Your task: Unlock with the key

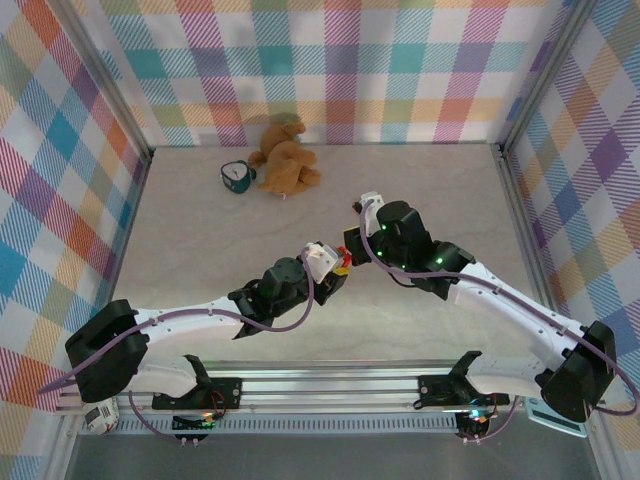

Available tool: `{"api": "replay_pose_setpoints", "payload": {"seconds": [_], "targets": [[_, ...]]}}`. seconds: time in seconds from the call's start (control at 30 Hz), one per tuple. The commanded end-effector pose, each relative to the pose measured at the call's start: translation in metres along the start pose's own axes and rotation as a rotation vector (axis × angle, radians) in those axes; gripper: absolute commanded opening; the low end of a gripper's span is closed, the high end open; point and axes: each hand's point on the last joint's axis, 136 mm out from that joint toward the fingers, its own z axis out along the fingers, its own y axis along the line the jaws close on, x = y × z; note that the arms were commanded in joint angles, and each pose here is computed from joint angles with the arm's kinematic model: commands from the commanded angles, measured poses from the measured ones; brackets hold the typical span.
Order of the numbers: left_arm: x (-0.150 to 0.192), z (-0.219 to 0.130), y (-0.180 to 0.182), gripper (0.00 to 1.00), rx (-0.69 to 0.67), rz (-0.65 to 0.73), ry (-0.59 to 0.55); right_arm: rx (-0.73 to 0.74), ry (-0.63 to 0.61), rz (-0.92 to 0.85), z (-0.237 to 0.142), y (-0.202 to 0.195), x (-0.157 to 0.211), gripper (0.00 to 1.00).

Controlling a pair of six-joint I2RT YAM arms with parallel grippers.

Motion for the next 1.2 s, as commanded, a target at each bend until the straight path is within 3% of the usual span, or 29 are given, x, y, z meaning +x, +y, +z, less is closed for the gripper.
{"api": "replay_pose_setpoints", "payload": {"seconds": [0.0,0.33,0.77,1.17], "targets": [[-0.019,-0.002,-0.003,0.18,0.022,-0.026,-0.053,0.132,0.012,-0.032,-0.001,-0.029,-0.002,0.02],[-0.002,0.009,0.0,0.18,-0.008,-0.055,-0.007,0.191,-0.105,0.031,-0.016,-0.039,-0.026,0.02],[-0.017,0.009,0.007,0.19,-0.045,-0.117,-0.089,0.021,-0.121,0.254,-0.015,-0.018,-0.01,0.01],[-0.017,0.013,0.007,0.19,-0.049,-0.099,-0.102,0.027,-0.163,0.327,-0.014,-0.021,-0.013,0.01]]}}
